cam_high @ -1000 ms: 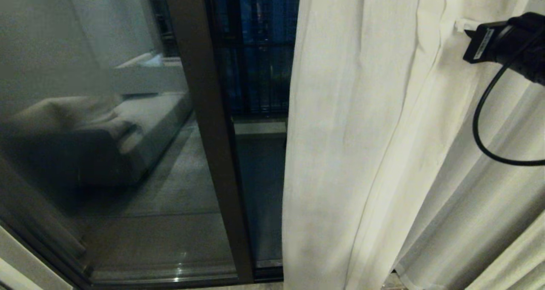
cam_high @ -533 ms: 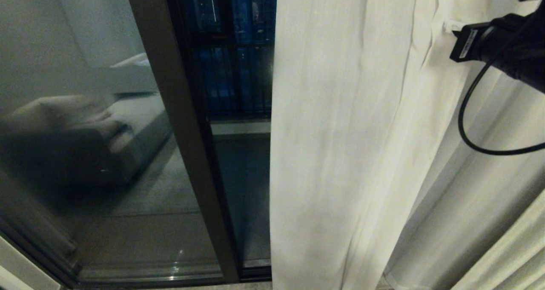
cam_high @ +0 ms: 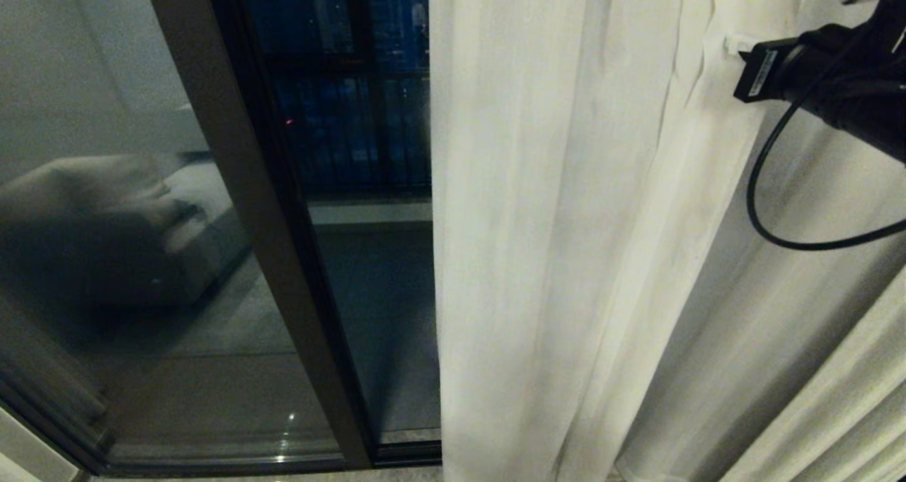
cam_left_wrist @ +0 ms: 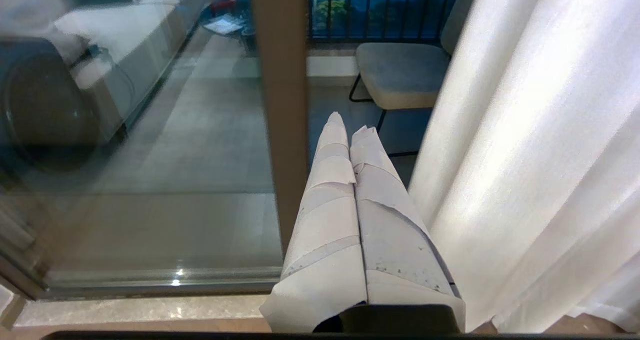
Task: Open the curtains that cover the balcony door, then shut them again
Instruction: Pull the inner curtains open on both sides
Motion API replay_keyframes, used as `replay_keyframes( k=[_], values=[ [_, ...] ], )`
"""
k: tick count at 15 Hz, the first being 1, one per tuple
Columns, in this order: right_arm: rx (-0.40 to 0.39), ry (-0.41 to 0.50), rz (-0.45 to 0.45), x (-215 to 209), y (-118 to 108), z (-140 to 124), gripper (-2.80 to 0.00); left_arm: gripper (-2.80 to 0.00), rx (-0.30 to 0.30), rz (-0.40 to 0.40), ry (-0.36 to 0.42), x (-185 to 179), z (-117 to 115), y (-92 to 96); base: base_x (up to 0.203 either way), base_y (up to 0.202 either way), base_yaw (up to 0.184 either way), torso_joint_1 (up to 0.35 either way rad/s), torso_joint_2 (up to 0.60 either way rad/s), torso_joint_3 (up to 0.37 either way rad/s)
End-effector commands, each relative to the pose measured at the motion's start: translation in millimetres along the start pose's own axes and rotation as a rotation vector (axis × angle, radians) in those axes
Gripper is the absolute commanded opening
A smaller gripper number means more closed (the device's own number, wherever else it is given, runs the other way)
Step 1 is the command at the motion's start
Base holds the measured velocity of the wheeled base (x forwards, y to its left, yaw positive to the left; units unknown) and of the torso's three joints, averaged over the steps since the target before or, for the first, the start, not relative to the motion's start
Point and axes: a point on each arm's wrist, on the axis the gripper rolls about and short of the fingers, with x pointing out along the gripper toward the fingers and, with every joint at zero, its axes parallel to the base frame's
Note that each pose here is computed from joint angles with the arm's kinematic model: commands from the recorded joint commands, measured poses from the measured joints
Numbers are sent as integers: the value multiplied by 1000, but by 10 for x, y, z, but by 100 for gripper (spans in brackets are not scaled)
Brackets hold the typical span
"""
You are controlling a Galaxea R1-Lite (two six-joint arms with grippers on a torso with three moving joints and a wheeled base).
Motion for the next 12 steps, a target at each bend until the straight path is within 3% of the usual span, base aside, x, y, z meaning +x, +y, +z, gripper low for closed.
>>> replay_keyframes(
  k=[1,12],
  values=[
    [-1,4,0,9,0,-18,-280,-280,-1,2,0,0,0,0,0,-174,11,2,-1,6],
    [-1,5,0,-9,1,-16,-280,-280,0,2,0,0,0,0,0,-178,3,1,1,3]
  ],
)
